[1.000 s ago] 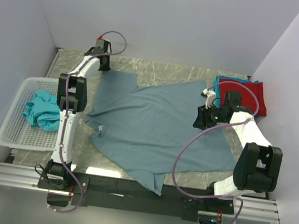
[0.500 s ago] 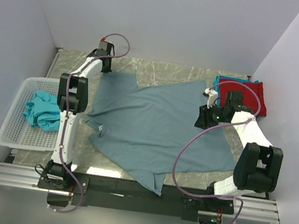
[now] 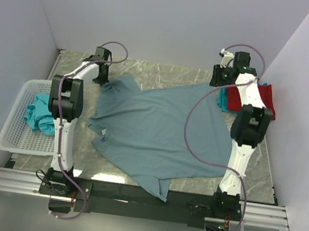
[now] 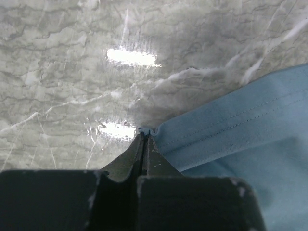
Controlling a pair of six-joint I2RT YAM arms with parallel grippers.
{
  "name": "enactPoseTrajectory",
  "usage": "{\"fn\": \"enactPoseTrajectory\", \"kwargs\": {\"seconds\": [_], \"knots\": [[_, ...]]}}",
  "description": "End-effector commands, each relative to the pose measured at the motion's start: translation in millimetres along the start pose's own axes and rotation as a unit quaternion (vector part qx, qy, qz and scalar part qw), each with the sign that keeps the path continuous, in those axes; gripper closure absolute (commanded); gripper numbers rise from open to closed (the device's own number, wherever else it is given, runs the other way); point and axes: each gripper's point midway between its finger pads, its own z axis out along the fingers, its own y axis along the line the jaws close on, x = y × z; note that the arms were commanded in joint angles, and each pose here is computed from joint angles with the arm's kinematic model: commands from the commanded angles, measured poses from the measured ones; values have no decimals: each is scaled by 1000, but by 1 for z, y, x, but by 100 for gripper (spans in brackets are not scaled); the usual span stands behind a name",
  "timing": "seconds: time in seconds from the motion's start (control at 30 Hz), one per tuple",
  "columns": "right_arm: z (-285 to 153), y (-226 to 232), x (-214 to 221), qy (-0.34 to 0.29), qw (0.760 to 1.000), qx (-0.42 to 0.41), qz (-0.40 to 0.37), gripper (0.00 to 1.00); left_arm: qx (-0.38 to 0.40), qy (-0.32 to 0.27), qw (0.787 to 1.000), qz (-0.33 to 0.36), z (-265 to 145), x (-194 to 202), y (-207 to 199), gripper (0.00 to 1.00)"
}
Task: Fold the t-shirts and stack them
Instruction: Flatten the tshirt out
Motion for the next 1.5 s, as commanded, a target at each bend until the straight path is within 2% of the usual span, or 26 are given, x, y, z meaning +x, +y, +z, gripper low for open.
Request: {"fn": "enactPoseTrajectory", "kwargs": {"seconds": [0.0,0.17,0.37,0.57,1.03,1.13,1.17,1.27,1.3,1.47], "knots": [[25,-20,-10,3,998,45,49,54,12,-34,999,-16,-29,-25,4,100],[58,-47,-32,-36,994,79,62,55,16,-32,999,-17,-32,-29,3,100],[75,-58,-44,-64,992,94,48,54,16,-37,999,-16,-38,-33,4,100],[92,-55,-38,-57,993,96,39,52,13,-37,999,-14,-39,-34,5,100],[91,-54,-34,-51,993,93,43,54,15,-32,999,-8,-37,-32,4,100],[75,-47,-43,-53,995,84,18,53,13,-32,999,-7,-39,-32,5,100],[62,-43,-51,-58,995,83,2,52,13,-33,999,-5,-39,-33,5,100],[50,-34,-50,-32,992,97,-75,35,13,-33,999,-5,-39,-32,5,100],[47,-38,-48,-23,988,109,-103,27,12,-33,999,-4,-39,-32,6,100],[59,-52,-33,9,981,124,-149,25,12,-28,1000,-1,-38,-30,3,100]]}}
